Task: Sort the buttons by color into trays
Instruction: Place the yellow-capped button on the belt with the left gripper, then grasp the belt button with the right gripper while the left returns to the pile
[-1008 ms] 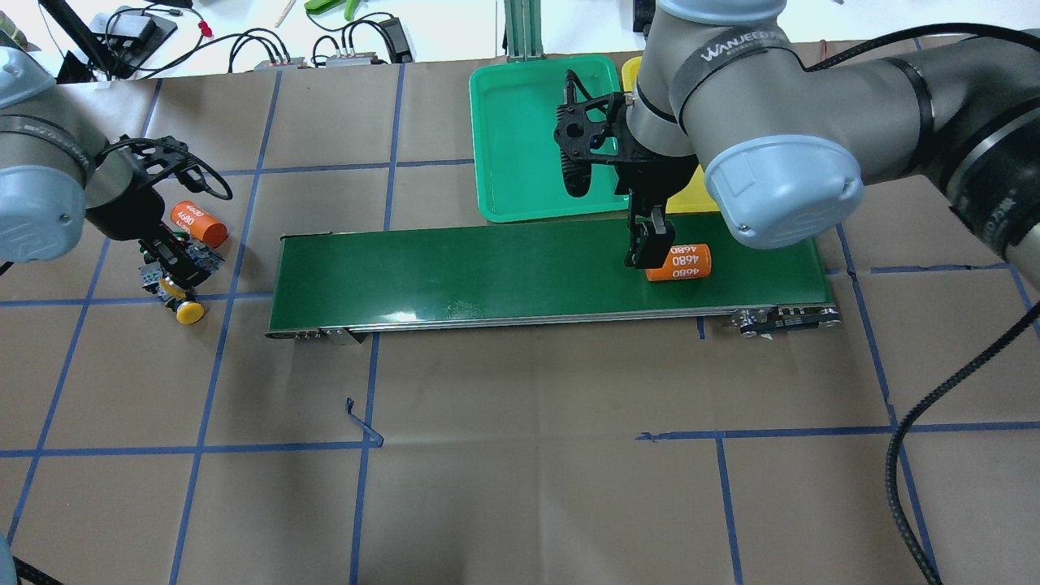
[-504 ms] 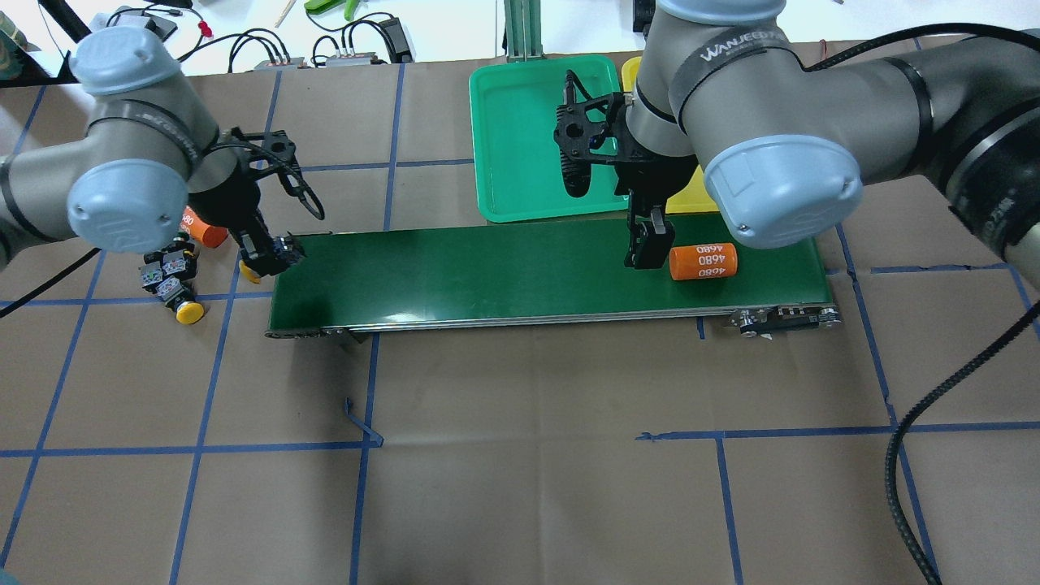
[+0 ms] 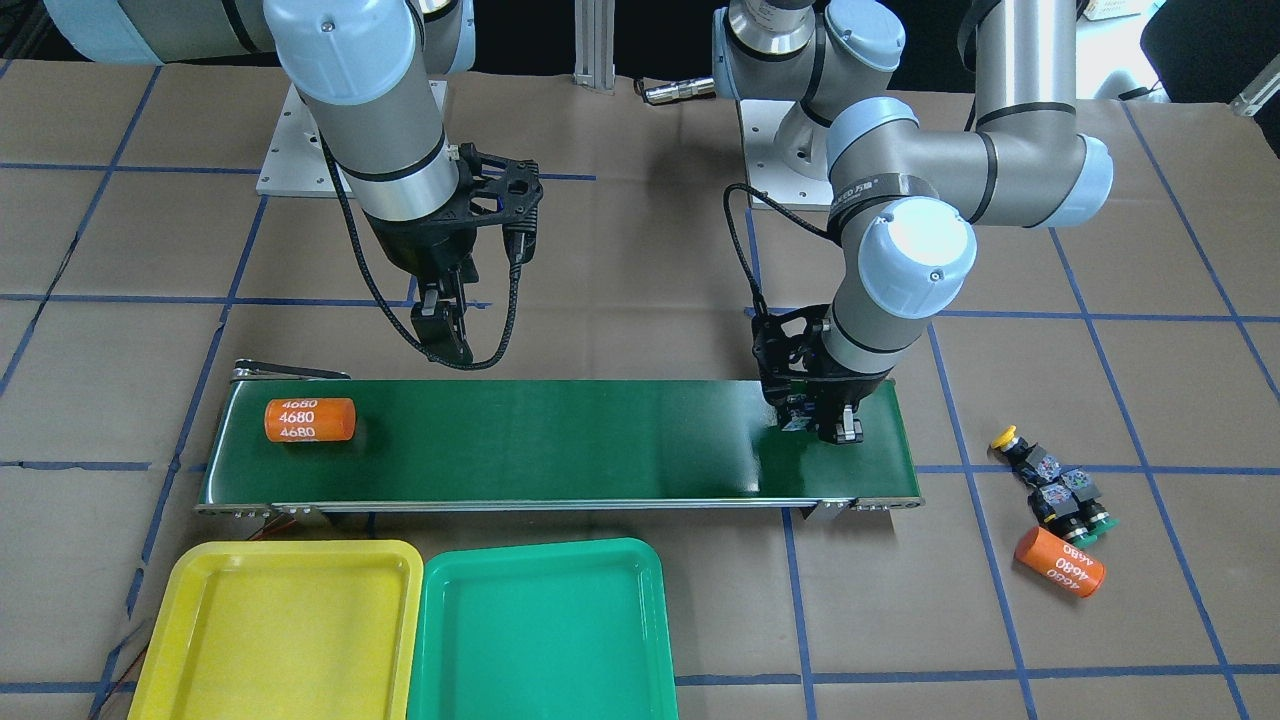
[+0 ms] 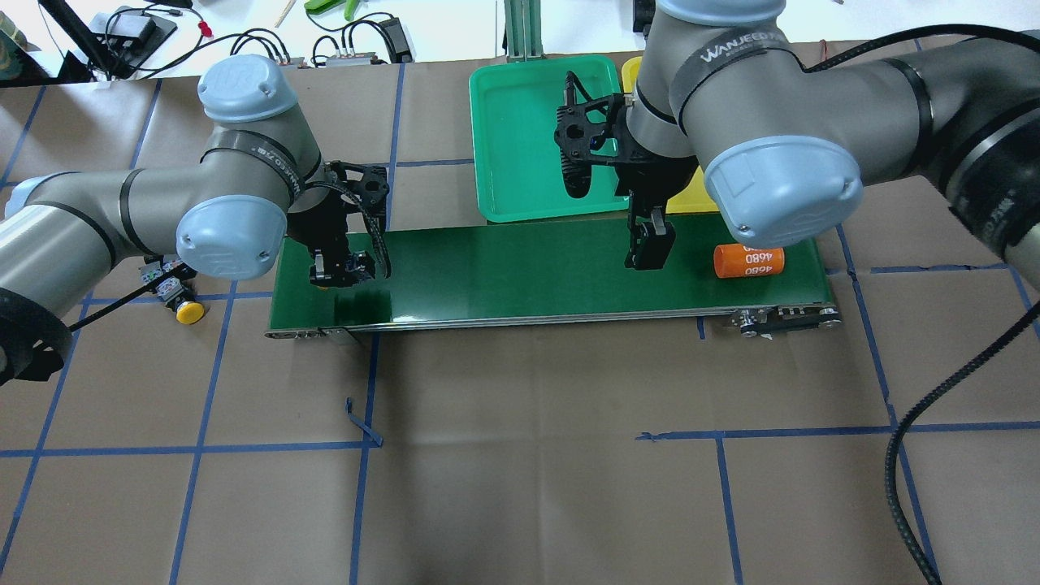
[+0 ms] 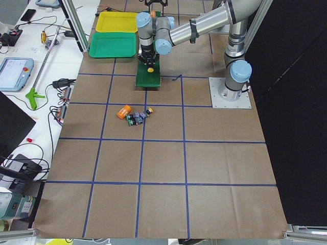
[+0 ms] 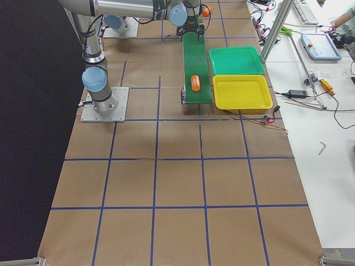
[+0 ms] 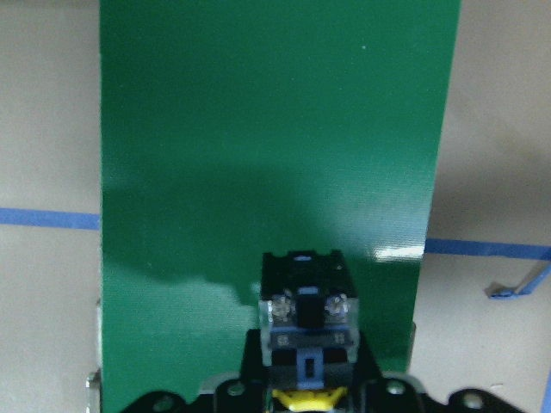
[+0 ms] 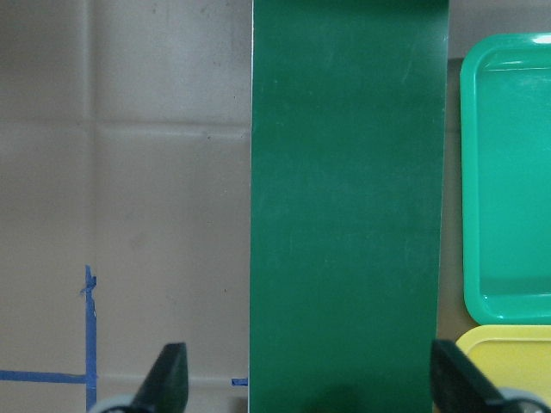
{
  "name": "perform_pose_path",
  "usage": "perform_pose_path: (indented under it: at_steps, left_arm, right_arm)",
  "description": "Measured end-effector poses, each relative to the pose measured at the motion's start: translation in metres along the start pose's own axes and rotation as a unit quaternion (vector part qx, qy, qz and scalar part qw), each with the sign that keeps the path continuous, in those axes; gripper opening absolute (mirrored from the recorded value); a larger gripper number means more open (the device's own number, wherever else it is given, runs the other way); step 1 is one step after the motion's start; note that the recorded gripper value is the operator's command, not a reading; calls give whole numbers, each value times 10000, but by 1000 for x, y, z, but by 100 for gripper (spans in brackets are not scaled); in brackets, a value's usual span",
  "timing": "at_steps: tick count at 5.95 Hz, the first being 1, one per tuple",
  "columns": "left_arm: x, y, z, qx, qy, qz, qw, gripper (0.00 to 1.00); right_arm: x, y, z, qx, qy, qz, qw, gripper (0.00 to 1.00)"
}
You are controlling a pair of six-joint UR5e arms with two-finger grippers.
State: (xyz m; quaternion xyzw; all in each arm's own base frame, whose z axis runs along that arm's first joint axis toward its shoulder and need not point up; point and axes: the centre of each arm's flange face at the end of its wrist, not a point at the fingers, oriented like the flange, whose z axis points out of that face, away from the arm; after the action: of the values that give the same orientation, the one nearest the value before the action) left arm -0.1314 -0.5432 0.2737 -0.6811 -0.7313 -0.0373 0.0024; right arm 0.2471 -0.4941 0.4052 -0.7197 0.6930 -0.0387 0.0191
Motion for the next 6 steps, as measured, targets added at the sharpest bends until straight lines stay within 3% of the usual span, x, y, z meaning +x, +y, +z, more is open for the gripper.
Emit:
perform_pose_path:
  at_steps: [1,2,4,6]
  left_arm:
    - [-4,-3,4,3,-54,39,10000,87]
    - [-7,-4,8,4,-53,41,10000,96]
    - [-13,21,-17,17,-248,-320,9992,98]
    - [-19,124,-33,83,-90,-1304,9914,98]
  right_arm:
    - [0,0,0,2,2,0,10000,100]
    - [0,0,0,4,1,0,10000,100]
    - [0,0,0,3,3,0,10000,100]
    - [0,0,0,-8,5,0,10000,100]
